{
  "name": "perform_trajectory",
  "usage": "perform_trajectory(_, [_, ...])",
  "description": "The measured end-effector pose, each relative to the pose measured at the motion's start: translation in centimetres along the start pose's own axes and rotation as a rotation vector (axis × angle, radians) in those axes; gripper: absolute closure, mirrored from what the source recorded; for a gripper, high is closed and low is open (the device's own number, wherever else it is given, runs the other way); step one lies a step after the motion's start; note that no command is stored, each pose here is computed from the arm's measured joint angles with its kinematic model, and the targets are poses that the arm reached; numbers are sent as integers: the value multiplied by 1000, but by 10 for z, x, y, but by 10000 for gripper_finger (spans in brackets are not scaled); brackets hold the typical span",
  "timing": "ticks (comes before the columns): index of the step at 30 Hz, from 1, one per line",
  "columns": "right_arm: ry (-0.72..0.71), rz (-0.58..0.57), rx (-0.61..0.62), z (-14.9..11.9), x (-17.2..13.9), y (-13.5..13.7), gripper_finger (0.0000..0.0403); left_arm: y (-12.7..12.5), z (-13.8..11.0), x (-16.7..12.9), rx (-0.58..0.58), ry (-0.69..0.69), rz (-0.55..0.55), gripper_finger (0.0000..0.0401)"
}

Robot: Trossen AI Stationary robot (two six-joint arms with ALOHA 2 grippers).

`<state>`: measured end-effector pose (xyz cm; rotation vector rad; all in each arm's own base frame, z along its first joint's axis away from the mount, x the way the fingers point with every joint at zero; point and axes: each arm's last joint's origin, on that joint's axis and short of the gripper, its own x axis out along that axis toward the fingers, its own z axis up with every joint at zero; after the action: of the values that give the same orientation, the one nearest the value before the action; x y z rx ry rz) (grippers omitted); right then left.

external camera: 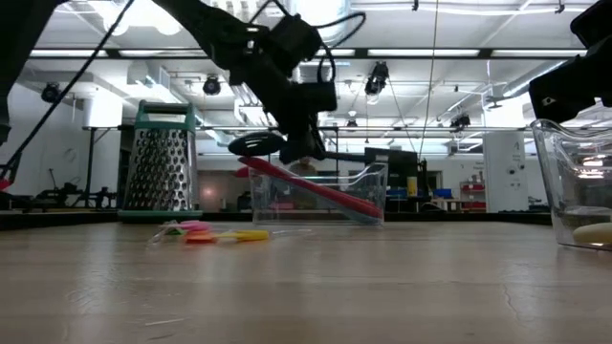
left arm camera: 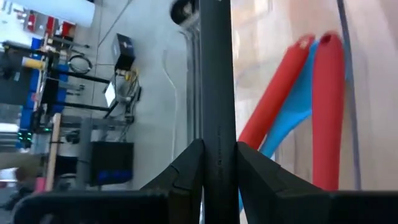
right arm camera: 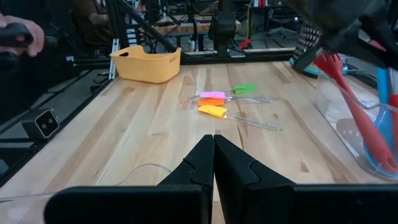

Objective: Pick & Place Kitchen Items
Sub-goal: Put the black slotted spoon into the top transparent bin

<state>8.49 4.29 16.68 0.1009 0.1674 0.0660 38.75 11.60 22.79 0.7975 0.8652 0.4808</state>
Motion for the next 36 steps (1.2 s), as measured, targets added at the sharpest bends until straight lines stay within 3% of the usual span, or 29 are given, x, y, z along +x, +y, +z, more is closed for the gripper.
perform_trajectory(5, [0,0,0,0,0,0,394,-4,2,9,126,47,37,321])
perform_trajectory(12, [-1,0,0,0,0,0,394,-4,2,9,166,52,37,321])
perform_trajectory(22, [0,0,0,0,0,0,394,1,9,5,292,67,120,321])
perform_trajectory(30, [0,0,0,0,0,0,394,10,-5,15,235,91,114,320])
perform_trajectory(36, [0,0,0,0,0,0,394,8,-8,16,53,68,76,320])
